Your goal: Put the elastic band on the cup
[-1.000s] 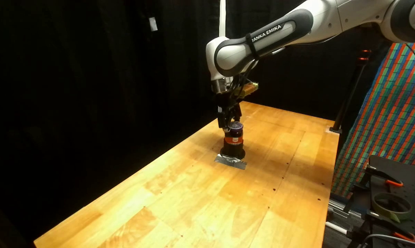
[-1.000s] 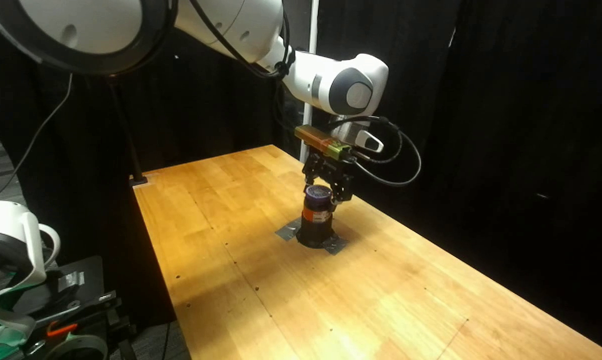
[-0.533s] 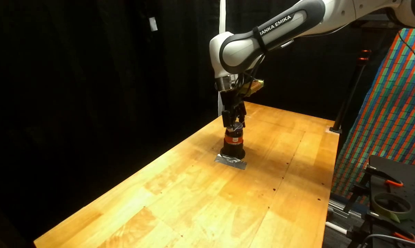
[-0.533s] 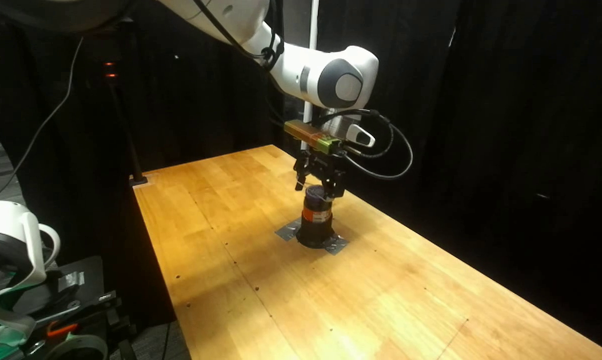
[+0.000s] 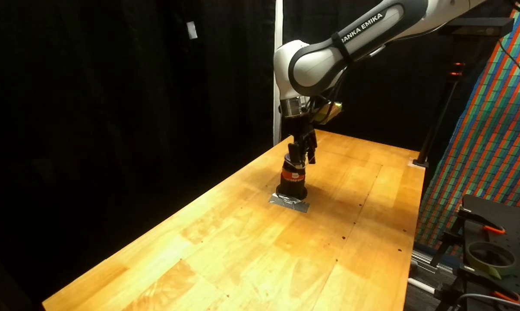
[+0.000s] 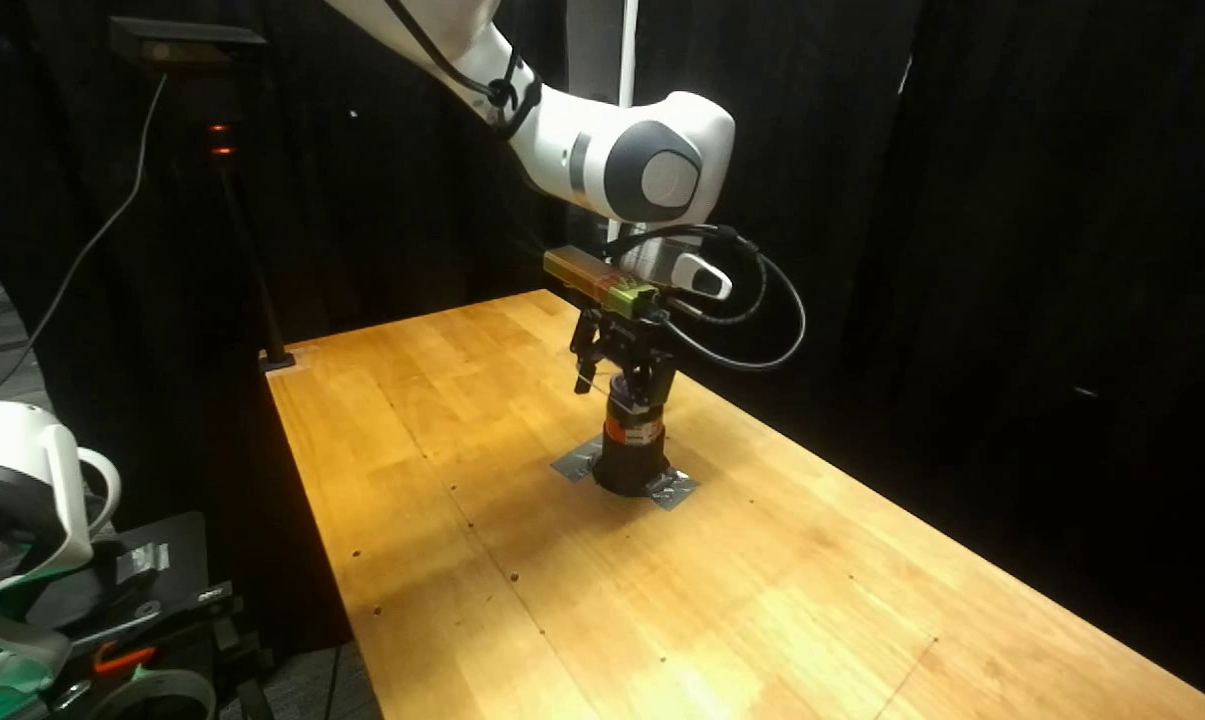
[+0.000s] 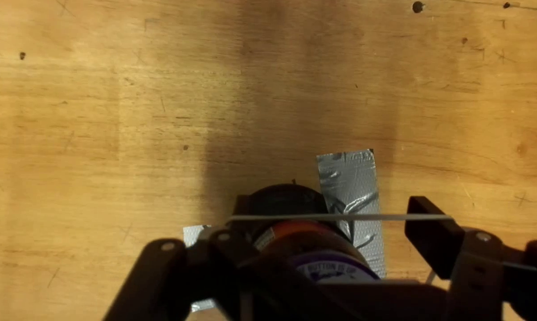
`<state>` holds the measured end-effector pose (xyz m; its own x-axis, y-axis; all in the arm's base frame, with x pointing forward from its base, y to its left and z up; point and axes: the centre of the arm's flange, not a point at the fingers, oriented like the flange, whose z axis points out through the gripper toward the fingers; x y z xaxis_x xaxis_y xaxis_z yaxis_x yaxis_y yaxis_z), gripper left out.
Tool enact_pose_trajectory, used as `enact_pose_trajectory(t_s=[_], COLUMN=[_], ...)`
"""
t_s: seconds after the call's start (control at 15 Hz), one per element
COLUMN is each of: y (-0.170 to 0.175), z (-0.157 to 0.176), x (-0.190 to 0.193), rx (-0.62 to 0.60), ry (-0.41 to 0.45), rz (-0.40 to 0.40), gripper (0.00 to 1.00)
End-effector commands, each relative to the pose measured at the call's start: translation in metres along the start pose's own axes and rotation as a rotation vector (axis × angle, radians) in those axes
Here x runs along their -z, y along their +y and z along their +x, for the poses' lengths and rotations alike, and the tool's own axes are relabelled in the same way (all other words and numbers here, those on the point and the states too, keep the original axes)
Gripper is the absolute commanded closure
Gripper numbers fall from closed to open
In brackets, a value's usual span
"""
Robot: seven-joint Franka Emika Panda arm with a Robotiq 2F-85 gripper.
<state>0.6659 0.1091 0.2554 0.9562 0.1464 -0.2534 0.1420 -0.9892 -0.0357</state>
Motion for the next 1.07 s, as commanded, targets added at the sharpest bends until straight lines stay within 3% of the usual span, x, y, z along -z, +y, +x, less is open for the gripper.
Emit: enact_pose_trajectory(t_s=[0.0,0.27,0.4,0.73,1.0], y=[0.002,0.002,0.001,-0.001,-0.007], z=[-0.032,-0.043,-0.051,-0.072,-0.090], x=[-0.004,-0.009,-0.009,-0.013,-0.020], rx=[0.012,0.014,0.011,-0.005,-0.013], ry=[0.089,0.146,0.169,0.239,0.343], rz=[-0.032,-0.050,-0.055,-0.060,-0.085], gripper=[0.42,0.73,0.82,0.82,0.80])
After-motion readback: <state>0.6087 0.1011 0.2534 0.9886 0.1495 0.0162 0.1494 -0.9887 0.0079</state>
